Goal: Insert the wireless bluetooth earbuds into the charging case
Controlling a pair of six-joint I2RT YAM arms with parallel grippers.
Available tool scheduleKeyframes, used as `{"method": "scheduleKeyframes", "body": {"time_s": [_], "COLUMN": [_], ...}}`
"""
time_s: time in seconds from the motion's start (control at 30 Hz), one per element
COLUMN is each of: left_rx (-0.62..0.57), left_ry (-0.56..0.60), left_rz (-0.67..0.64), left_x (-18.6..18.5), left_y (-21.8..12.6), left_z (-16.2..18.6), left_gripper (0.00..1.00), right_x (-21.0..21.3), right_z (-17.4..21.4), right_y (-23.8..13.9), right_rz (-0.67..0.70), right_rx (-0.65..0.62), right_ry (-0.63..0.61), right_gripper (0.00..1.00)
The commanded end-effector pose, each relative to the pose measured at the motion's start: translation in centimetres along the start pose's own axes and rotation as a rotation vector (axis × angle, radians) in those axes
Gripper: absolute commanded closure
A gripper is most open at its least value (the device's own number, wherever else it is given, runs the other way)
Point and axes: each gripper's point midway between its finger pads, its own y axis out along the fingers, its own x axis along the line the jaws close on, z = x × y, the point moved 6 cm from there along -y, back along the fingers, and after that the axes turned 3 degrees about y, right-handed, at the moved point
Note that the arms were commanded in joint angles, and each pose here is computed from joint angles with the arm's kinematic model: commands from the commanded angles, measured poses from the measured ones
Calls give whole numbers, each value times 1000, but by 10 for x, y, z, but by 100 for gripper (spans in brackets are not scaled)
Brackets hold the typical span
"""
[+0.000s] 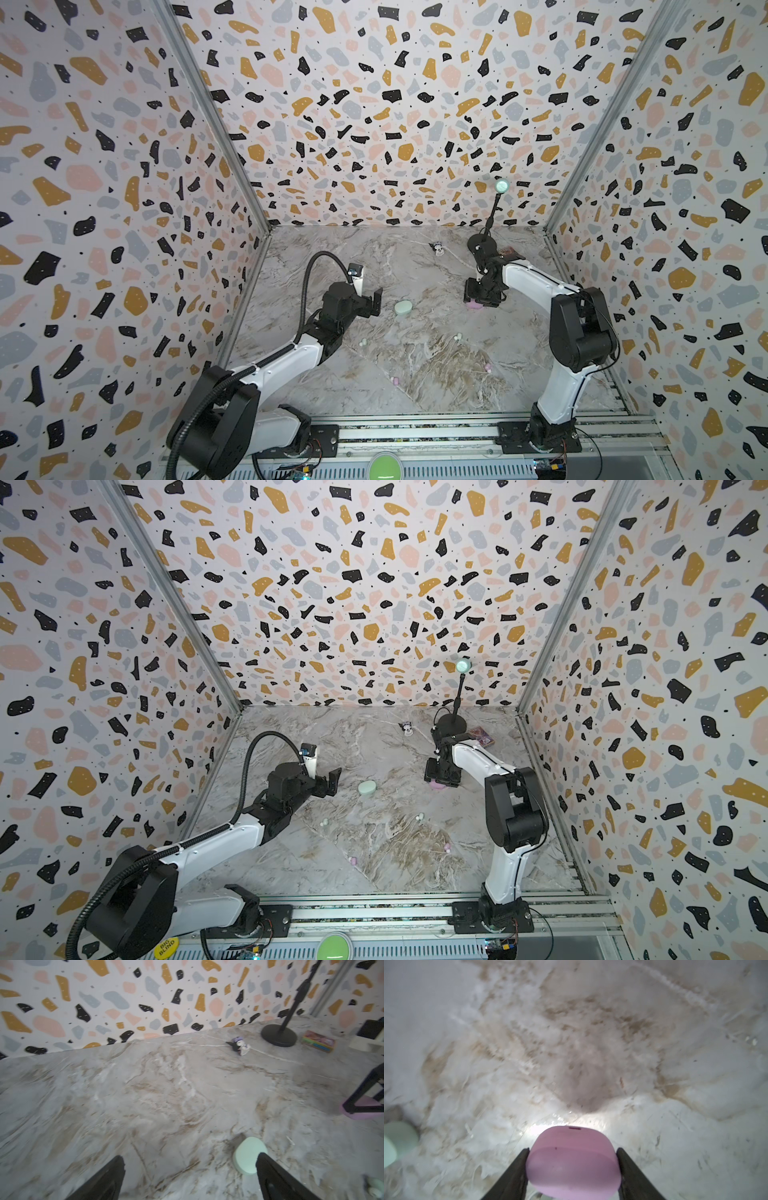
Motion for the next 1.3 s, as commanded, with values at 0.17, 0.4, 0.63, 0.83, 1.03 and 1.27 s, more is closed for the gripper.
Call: {"method": "scheduleKeyframes", "body": {"time_s": [0.17,0.4,0.63,0.83,1.03,1.27], "left_rx": [-131,-300,-370,-403,-424,-436], "left_ry": [138,204,257,231,210,211], "left_rz": [445,676,795,846,852,818], "left_x": [-88,-126,-154,-164,-167,-164], "left_y": [11,0,1,7,8,5], "left_z": [-1,-12,-29,-35,-41,-45], "left_gripper": [0,0,0,0,3,11], "right_x": [35,57,80,97,105,108], "right_z": [35,52,59,62,65,69], "right_y": [-69,-116,-144,-160,-158,-152], "right_rz": [-176,-320,-395,-431,-426,-386], "right_rx": [33,51,54,41,41,47], "right_ry": [-135,-238,-319,-361,-375,-378], "right_gripper": [49,50,50,50,50,50]}}
